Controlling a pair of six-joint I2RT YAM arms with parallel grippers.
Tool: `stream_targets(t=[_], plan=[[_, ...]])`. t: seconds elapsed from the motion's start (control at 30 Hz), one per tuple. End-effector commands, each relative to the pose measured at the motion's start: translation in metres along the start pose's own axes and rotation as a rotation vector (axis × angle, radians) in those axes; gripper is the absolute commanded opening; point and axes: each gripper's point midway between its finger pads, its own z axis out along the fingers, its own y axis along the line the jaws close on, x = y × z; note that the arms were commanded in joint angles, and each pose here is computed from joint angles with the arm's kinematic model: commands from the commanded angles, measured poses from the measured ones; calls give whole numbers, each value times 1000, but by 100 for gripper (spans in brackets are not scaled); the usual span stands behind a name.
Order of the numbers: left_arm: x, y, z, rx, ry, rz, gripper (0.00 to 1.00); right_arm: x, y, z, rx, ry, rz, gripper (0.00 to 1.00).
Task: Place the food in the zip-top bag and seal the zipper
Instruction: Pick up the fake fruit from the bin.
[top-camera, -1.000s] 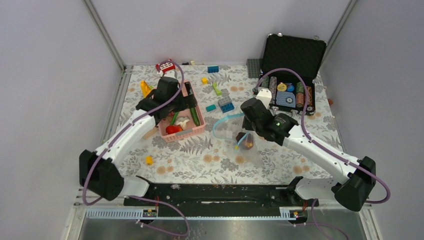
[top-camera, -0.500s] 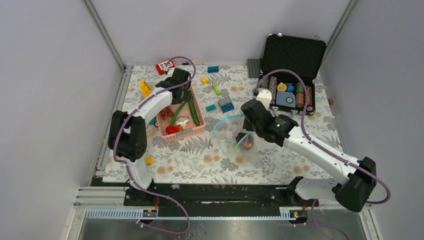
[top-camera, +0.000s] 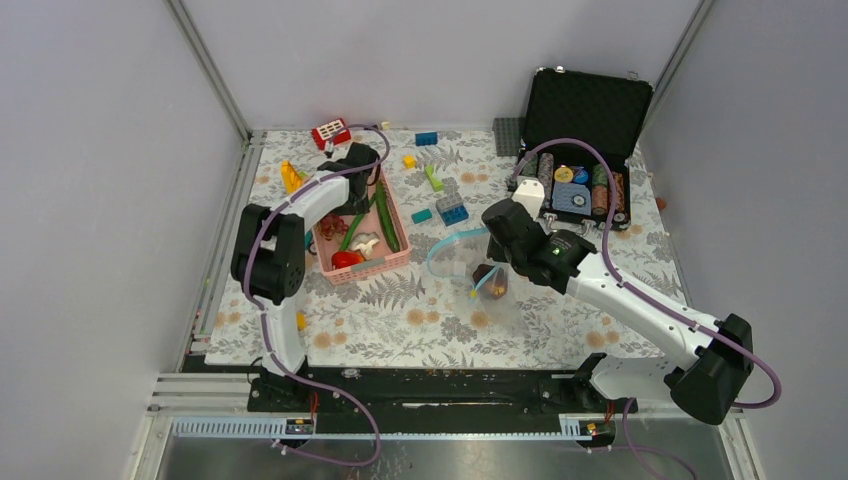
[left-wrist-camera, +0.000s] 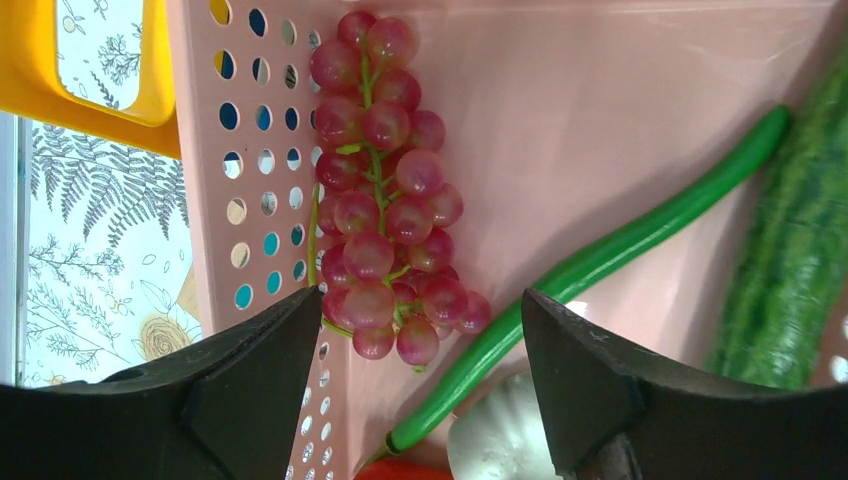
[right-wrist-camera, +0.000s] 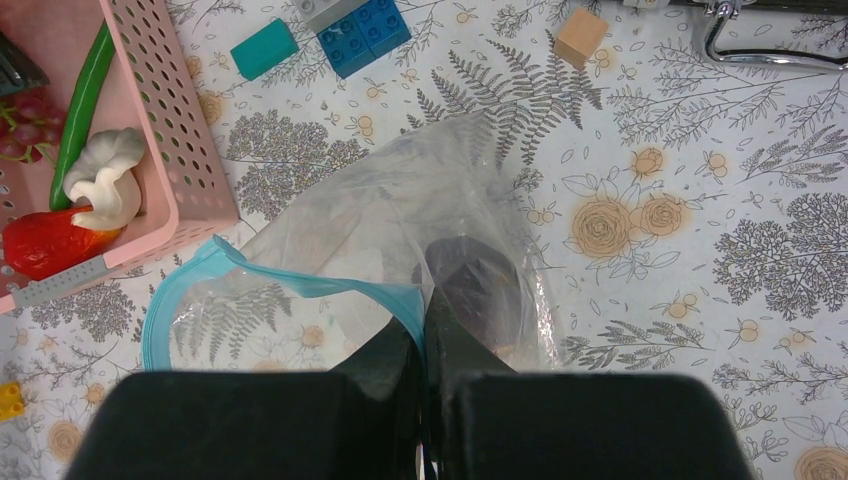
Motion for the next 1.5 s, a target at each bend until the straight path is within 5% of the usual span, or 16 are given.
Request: stream_targets(t=[0.0,0.6,0.83,1.0,1.47], plan=[[-14,4,7,-19,-17,-31,74,-10,-4,1,22,-44,8,0],[11,-9,40,90,111,-84,64,-13,-3,2,20,-58,-9,1],[11,-27,38,191,133,-80,39,-15,-2,1,12,-63,-8,1],[11,-33,37,217,141,-81,1,-17,-5,-3,10,-73,-3,1],[-41,-20,-60,444,-74,-223,0,-17,-6,-7,0,-83,13,0]])
